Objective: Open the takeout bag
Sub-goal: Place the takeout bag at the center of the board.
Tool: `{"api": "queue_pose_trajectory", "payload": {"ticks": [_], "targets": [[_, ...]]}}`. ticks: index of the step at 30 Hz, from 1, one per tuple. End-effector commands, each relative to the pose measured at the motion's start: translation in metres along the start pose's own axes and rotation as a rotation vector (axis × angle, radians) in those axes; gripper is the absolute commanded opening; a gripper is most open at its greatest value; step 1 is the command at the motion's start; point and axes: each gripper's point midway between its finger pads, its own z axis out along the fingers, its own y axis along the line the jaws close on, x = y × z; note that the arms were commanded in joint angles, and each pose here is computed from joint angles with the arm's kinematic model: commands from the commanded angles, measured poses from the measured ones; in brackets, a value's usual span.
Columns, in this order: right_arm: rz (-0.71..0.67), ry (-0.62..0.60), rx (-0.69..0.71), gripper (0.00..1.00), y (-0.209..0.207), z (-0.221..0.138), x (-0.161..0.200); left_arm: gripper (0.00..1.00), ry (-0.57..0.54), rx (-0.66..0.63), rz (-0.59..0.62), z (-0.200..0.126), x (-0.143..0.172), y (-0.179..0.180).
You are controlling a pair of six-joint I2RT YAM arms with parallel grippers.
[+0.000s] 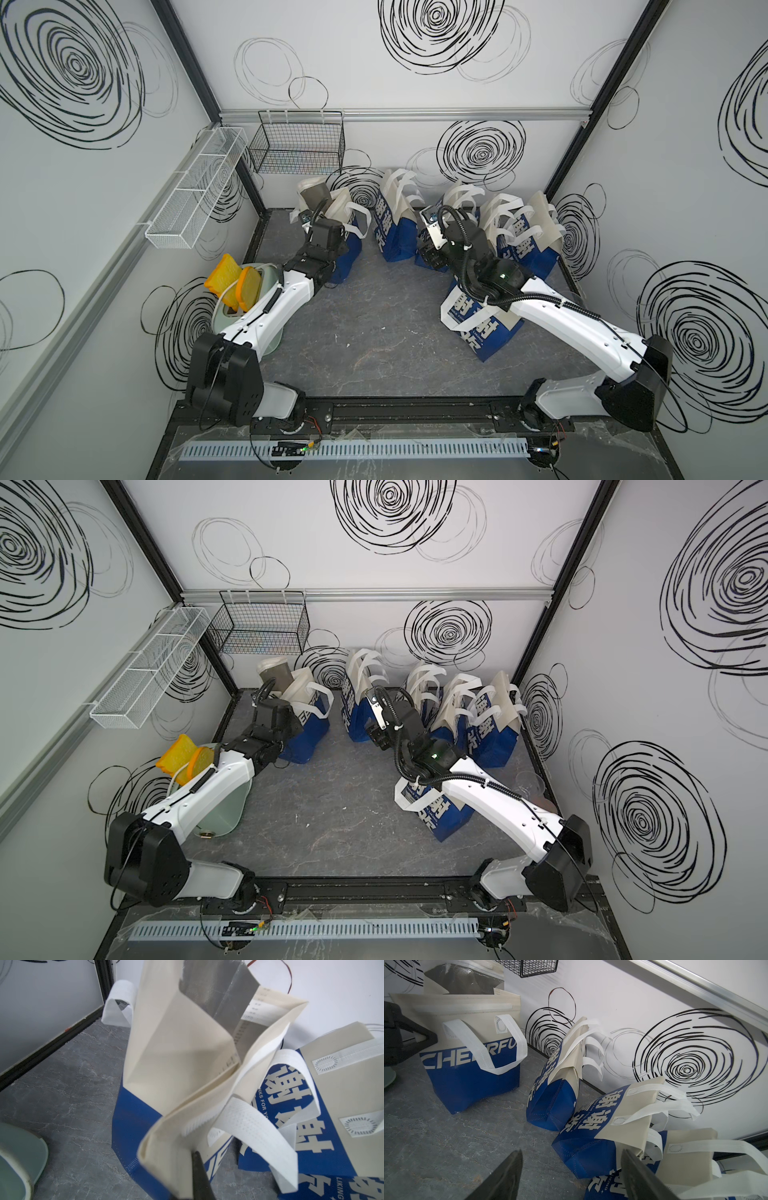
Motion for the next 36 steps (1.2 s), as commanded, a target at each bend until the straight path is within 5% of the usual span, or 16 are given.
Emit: {"api": "queue_pose_trajectory", "payload": {"ticks": [1, 13, 15, 23, 29, 36], "targets": [[0.004, -0.012, -0.003, 0.77, -0.003, -0.005, -0.001, 0.00, -0.097, -0.037, -0.010, 0.001, -0.023, -0.001], [-0.016, 0.000, -0.021, 0.78, 0.002, 0.000, 0.007, 0.02, -0.098, -0.075, 0.003, 0.017, -0.005, 0.017], [-0.017, 0.003, -0.026, 0.78, 0.003, 0.000, 0.008, 0.14, -0.078, -0.069, -0.007, 0.023, -0.003, 0.019], [-0.026, 0.011, -0.036, 0.79, 0.004, 0.000, 0.013, 0.30, -0.022, -0.060, -0.072, 0.043, -0.006, 0.031], [-0.028, 0.017, -0.038, 0.79, 0.004, 0.000, 0.016, 0.58, -0.013, -0.028, -0.110, 0.045, -0.014, 0.032], [-0.026, 0.016, -0.037, 0.79, 0.003, 0.001, 0.015, 0.68, -0.006, 0.027, -0.129, 0.033, -0.016, 0.026]]}}
